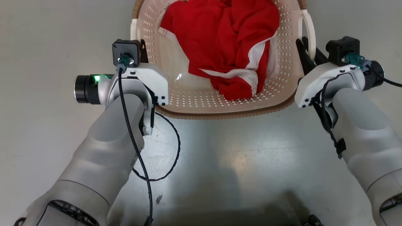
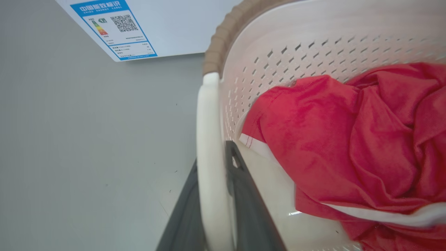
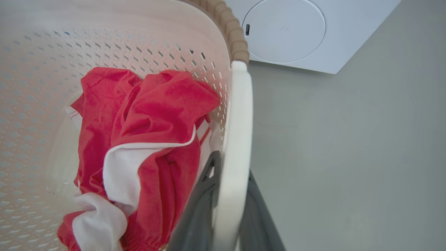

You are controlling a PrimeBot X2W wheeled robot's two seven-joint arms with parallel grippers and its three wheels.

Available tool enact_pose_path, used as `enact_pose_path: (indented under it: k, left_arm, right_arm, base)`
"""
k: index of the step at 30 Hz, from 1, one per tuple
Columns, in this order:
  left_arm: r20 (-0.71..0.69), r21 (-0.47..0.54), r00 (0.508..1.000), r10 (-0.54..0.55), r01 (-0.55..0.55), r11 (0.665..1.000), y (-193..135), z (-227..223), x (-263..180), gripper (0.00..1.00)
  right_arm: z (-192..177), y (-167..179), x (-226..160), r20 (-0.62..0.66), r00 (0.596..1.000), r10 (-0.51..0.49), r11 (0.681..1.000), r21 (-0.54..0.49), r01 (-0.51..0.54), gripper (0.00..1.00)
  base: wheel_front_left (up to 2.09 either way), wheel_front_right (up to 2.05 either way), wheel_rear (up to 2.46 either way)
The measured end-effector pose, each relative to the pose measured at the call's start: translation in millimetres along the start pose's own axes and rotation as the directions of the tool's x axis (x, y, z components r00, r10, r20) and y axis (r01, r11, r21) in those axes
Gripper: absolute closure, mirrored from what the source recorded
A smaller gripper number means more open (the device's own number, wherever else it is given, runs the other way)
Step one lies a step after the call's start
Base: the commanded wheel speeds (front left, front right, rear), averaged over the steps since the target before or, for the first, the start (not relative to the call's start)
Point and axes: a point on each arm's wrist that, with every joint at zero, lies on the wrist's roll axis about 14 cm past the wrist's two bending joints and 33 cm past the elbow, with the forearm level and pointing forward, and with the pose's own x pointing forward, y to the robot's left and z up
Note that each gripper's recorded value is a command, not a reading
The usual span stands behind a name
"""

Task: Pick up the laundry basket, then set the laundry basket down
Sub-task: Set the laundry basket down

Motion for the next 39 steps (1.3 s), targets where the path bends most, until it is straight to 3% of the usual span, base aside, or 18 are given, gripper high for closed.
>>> enact_pose_path:
  k: [8,38,39]
  left_arm:
    - [-0.010,0.020,1.000,0.006,-0.006,1.000,6.0,-17.2,18.6,1.00]
    - [-0.034,0.029,0.999,-0.018,0.019,0.999,1.3,-35.8,35.3,1.00]
    - [-0.036,0.031,0.999,-0.021,0.022,0.999,0.6,-36.6,35.3,1.00]
  right_arm:
    - [-13.2,-1.8,16.1,0.003,1.000,-0.006,1.000,0.008,0.006,1.00]
    - [-31.1,-12.9,19.3,-0.019,0.998,-0.055,0.998,0.035,0.056,1.00]
    - [-33.1,-14.0,18.8,-0.025,0.998,-0.061,0.997,0.043,0.062,0.82]
  base:
    - [0.00,0.00,0.00]
    - [0.00,0.00,0.00]
    - [0.00,0.00,0.00]
